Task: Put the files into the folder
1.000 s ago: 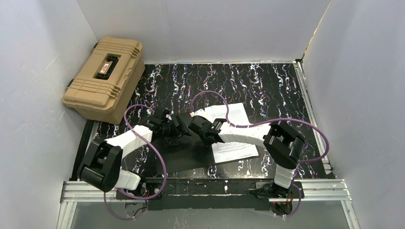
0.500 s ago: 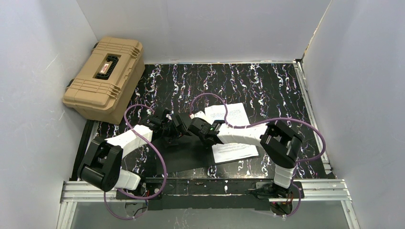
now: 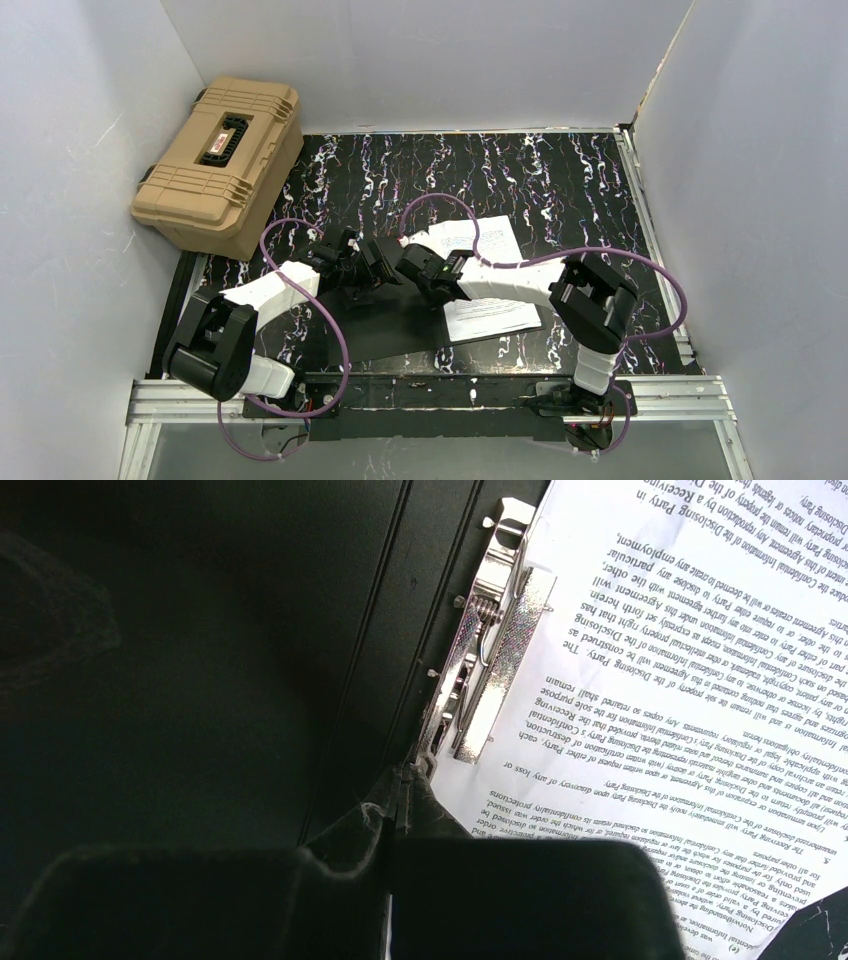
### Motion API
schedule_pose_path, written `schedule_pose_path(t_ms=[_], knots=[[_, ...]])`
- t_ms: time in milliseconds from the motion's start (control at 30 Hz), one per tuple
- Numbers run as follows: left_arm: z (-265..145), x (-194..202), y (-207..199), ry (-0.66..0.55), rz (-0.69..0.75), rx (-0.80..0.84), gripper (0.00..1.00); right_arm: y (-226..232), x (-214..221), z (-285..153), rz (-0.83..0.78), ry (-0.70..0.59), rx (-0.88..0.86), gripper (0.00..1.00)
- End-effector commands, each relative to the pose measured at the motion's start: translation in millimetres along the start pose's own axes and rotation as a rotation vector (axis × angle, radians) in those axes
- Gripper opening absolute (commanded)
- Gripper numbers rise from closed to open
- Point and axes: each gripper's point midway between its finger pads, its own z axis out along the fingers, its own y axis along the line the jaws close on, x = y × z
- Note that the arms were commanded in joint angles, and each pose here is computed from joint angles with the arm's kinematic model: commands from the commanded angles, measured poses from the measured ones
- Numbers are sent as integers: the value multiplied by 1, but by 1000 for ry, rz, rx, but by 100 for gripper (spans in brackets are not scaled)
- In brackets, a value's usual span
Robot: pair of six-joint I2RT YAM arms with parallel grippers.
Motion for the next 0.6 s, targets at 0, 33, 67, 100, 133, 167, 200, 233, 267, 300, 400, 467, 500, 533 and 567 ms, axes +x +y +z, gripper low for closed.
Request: schedule_pose_path(t_ms=[0,33,67,100,133,167,200,233,267,300,400,467,500,533,567], knots=[[6,23,64,50,2,-240,89,10,9,-7,32,44,-50,1],[6,23,64,49,2,-239,89,10,5,-9,36,33,-51,1],[6,23,64,48,2,-239,89,11,1,-11,39,24,-53,1],[7,23,64,50,3,-239,89,12,-3,-13,42,15,-57,1],[7,23,64,50,3,-239,89,13,-7,-15,44,6,-57,1],[7,23,64,50,3,-239,89,13,-11,-17,47,-5,-56,1],[7,24,64,52,3,-237,89,13,-14,-19,50,-14,-56,1],[7,23,64,50,4,-236,89,12,-19,-22,54,-28,-55,1],[7,23,64,48,4,-234,89,11,-24,-25,59,-42,-52,1],[6,23,63,47,6,-231,89,9,-28,-27,62,-56,-43,3],[6,23,61,47,10,-219,89,6,-39,-34,65,-85,-24,10],[5,23,59,48,18,-209,89,4,-46,-38,70,-106,-14,16],[5,22,58,46,20,-207,89,3,-49,-39,72,-117,-9,18],[4,21,57,43,22,-204,89,1,-51,-41,75,-127,-1,20],[3,21,57,42,24,-202,89,0,-54,-42,77,-136,6,23]])
